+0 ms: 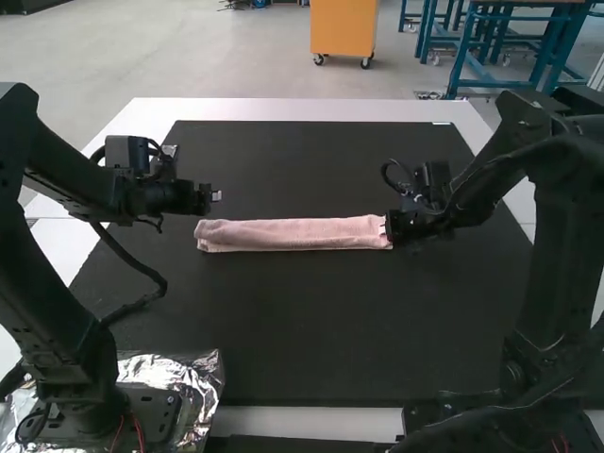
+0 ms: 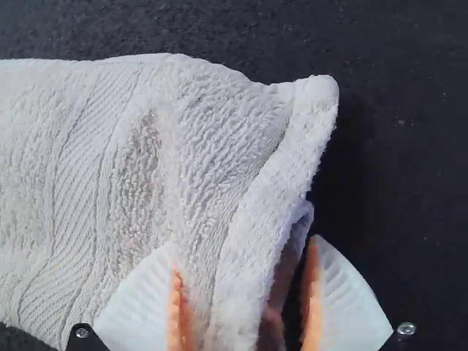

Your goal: Fold the towel.

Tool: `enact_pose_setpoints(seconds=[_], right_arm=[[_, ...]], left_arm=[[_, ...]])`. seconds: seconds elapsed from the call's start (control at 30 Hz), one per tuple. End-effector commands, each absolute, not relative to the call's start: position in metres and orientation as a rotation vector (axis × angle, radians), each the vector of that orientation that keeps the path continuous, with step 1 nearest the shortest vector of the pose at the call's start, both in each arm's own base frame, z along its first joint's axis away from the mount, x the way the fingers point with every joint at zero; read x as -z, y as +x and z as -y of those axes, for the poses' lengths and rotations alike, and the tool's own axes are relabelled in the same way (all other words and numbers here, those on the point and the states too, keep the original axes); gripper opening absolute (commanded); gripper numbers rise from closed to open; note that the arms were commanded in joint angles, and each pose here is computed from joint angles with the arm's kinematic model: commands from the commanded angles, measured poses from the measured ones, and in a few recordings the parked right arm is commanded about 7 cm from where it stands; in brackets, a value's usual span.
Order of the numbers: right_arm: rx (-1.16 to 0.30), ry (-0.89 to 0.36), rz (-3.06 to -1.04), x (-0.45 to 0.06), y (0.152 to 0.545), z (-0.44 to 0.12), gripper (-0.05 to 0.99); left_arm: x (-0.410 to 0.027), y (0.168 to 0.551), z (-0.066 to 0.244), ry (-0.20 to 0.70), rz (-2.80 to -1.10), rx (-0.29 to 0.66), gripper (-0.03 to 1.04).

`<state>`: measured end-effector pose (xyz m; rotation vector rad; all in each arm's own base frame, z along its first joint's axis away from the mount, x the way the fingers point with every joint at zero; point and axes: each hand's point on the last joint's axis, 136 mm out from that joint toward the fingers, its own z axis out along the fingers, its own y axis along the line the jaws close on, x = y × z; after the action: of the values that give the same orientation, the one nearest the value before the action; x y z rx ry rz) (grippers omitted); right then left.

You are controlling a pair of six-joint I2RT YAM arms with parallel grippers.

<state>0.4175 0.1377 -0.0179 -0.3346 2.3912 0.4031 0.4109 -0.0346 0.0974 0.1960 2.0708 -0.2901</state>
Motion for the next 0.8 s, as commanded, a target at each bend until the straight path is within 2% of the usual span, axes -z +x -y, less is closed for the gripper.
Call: enact_pose_setpoints(seconds=[0.0,0.1,0.27,0.37,0.5,0.77], right_arm=[[-0.47,-0.37,-2.458,0.045,0.391,-0.146,-0.03],[-0.487,-0.354,-2.423,0.028,0.394,-0.145,-0.03],[-0.466,-0.276,-2.268,-0.05,0.419,-0.12,-0.03],[-0.486,-0.288,-2.233,-0.076,0.421,-0.123,-0.03],[-0.548,-0.348,-2.213,-0.091,0.419,-0.152,-0.03],[-0.632,-0.539,-2.211,-0.078,0.398,-0.235,-0.03]], left_arm=[[-0.113,0.416,0.036,0.192,-2.029,0.287,0.97],[-0.115,0.418,0.034,0.188,-2.023,0.282,0.97],[-0.121,0.421,0.033,0.191,-2.003,0.276,0.97],[-0.127,0.425,0.032,0.19,-1.984,0.271,0.97],[-0.133,0.429,0.029,0.177,-1.964,0.255,0.97],[-0.136,0.43,0.009,0.112,-1.957,0.185,0.97]])
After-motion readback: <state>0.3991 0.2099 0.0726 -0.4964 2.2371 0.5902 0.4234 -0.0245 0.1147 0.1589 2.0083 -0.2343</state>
